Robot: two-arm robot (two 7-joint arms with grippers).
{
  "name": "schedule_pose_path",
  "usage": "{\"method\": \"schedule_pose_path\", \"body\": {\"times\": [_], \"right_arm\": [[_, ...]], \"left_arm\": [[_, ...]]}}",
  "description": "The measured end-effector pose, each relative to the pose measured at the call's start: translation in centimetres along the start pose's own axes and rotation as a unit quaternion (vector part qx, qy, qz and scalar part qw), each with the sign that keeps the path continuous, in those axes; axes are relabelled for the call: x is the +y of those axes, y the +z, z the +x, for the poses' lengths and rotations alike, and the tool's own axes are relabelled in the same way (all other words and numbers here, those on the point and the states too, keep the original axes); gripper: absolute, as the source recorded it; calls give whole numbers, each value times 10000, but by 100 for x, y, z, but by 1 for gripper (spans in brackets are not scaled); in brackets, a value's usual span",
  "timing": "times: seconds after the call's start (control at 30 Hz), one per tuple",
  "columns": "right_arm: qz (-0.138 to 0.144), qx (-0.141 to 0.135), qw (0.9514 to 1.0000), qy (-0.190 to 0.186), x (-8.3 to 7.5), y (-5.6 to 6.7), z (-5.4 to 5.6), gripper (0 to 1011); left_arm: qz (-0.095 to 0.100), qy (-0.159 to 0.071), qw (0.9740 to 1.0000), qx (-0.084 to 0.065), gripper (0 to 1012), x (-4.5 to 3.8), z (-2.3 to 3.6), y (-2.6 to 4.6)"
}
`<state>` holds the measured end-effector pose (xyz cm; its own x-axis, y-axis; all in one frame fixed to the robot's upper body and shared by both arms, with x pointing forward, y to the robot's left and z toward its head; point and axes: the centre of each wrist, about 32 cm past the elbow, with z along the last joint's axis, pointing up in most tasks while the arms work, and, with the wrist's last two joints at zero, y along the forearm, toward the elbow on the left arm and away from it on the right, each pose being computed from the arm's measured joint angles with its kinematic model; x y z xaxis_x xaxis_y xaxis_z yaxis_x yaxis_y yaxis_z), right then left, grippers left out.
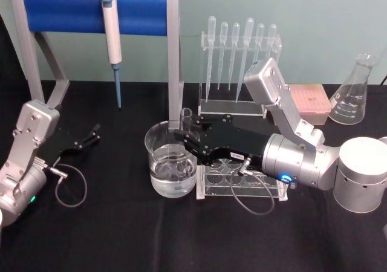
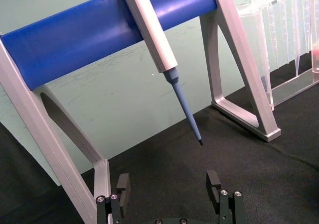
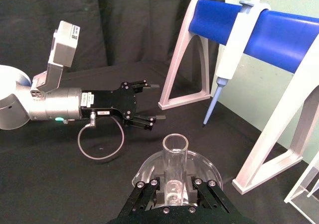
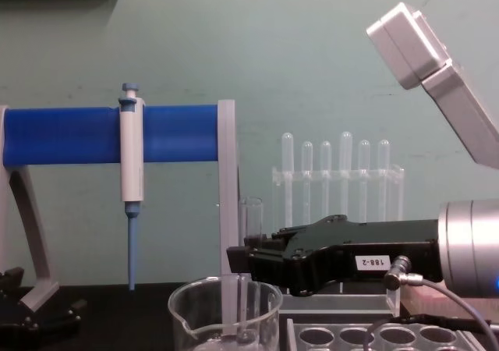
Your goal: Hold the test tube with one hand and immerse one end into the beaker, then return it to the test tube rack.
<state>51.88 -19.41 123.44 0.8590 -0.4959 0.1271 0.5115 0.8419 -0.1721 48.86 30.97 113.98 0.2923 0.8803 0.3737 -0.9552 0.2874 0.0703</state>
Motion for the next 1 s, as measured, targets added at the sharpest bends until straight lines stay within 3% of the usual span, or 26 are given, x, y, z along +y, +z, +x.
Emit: {"method": "schedule_pose_path", "body": {"times": [1.0], "right_arm": [[0,0,10000,0,0,0,0,241]], "left_arm": [[0,0,10000,0,1000,0,0,0]]}}
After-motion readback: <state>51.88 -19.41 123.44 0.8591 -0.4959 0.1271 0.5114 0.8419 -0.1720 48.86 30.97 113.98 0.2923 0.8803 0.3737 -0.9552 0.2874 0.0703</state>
